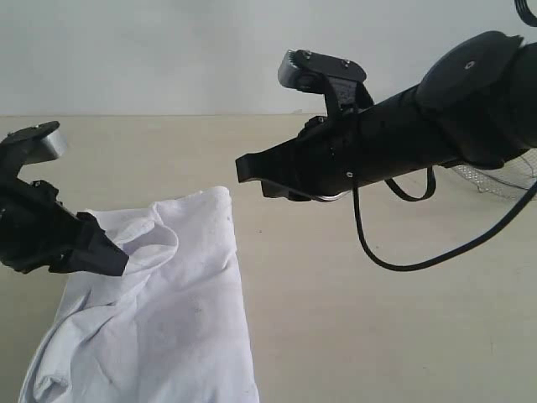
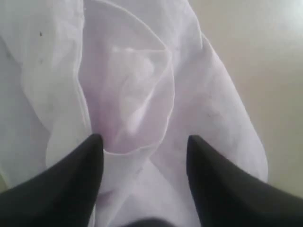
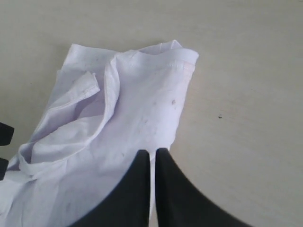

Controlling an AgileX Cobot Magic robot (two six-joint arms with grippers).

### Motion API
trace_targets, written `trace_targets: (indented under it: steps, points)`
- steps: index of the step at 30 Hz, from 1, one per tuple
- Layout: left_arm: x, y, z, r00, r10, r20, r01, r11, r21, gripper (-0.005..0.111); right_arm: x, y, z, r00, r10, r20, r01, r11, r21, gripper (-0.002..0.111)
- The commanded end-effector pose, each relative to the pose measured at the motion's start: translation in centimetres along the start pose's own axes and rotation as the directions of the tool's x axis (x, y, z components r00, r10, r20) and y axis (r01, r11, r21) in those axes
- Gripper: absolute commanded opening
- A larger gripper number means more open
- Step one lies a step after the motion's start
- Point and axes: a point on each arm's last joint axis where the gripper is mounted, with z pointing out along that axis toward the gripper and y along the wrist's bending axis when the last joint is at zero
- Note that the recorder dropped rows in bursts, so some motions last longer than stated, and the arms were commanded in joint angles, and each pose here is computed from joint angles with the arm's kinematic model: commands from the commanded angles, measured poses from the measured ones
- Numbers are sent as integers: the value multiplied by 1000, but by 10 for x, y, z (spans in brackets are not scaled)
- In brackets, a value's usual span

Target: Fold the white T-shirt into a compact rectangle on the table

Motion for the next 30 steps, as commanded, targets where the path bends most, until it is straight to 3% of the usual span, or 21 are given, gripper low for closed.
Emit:
trace_targets:
  steps: [1,4,8,13,21,30]
  points:
    - [-3,-3,3,997,74,-6,-74,996,-48,51,-1,-1,-4,1000,-12,12,12,1000,7,0]
    - [-1,-2,5,992,122,-33,-125,988,-93,56,-1,-1,-4,1000,-12,12,12,1000,7,0]
    - [-1,-1,5,995,97,-34,-100,990,-98,71,-2,-1,-4,1000,-12,14,12,1000,9,0]
    - [-5,-2,3,995,95,-21,-97,991,-95,71,-2,-1,-4,1000,-12,16,12,1000,10,0]
    - [-13,-23,25,982,184,-50,-187,980,-64,71,-2,-1,-4,1000,-8,22,7,1000,15,0]
    - [-13,-7,43,973,186,-140,-207,967,-150,71,-1,0,-4,1000,-3,5,3,1000,1,0]
